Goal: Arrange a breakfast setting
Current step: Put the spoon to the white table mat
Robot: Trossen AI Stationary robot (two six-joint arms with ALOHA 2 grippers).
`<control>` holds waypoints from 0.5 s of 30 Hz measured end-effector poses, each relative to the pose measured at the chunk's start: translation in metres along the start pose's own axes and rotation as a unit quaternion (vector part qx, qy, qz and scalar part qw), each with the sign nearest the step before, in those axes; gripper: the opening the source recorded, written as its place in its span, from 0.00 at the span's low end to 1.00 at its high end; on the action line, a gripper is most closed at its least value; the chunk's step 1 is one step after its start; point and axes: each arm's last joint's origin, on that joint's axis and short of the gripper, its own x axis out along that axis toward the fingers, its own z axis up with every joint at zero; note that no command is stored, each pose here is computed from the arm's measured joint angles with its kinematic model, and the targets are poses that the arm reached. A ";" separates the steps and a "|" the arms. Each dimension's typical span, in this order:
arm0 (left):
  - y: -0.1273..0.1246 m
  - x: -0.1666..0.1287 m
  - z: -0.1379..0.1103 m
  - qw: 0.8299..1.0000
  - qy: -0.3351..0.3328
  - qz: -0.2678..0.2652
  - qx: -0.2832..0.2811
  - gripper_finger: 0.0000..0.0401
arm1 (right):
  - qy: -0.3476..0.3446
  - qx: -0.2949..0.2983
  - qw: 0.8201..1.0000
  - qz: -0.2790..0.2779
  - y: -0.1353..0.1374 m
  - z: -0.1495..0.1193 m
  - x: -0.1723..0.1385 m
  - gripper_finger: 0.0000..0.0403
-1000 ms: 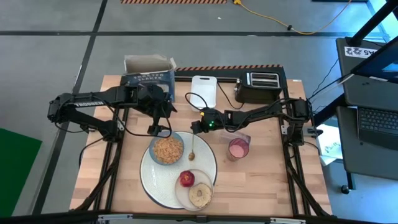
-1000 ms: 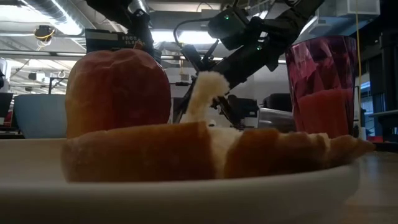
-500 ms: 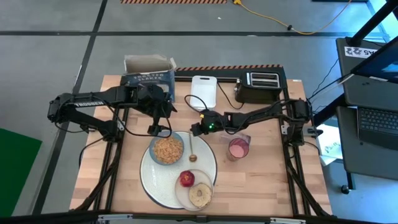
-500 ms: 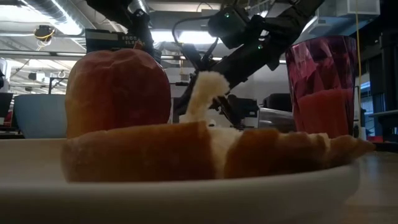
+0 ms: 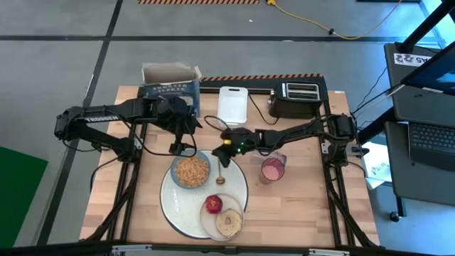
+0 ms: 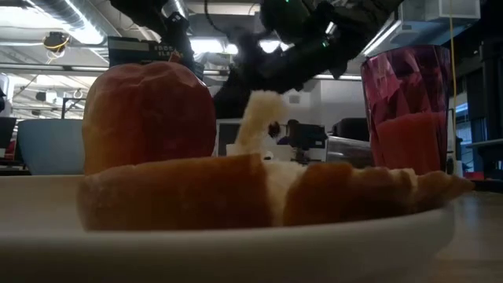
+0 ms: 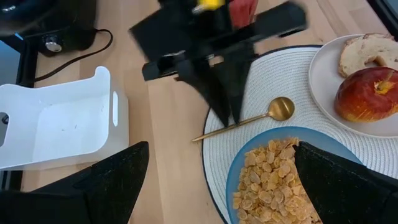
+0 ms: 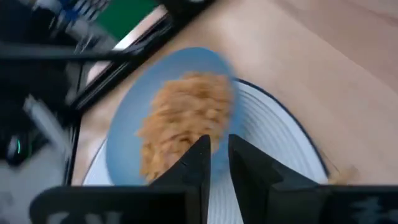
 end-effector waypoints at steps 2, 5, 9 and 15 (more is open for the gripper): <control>0.000 0.000 0.000 1.000 0.000 0.000 0.000 0.97 | 0.019 -0.067 0.998 0.012 0.010 0.001 0.001 0.15; 0.000 0.000 0.000 1.000 0.000 0.000 -0.001 0.97 | 0.079 -0.168 0.983 0.009 0.026 -0.005 0.001 0.13; -0.001 0.000 -0.002 1.000 0.010 -0.004 -0.015 0.97 | 0.147 -0.286 0.947 0.001 0.045 -0.023 -0.002 0.04; -0.003 0.006 -0.012 0.998 0.038 -0.018 -0.039 0.97 | 0.164 -0.330 0.930 0.008 0.056 -0.035 -0.003 0.03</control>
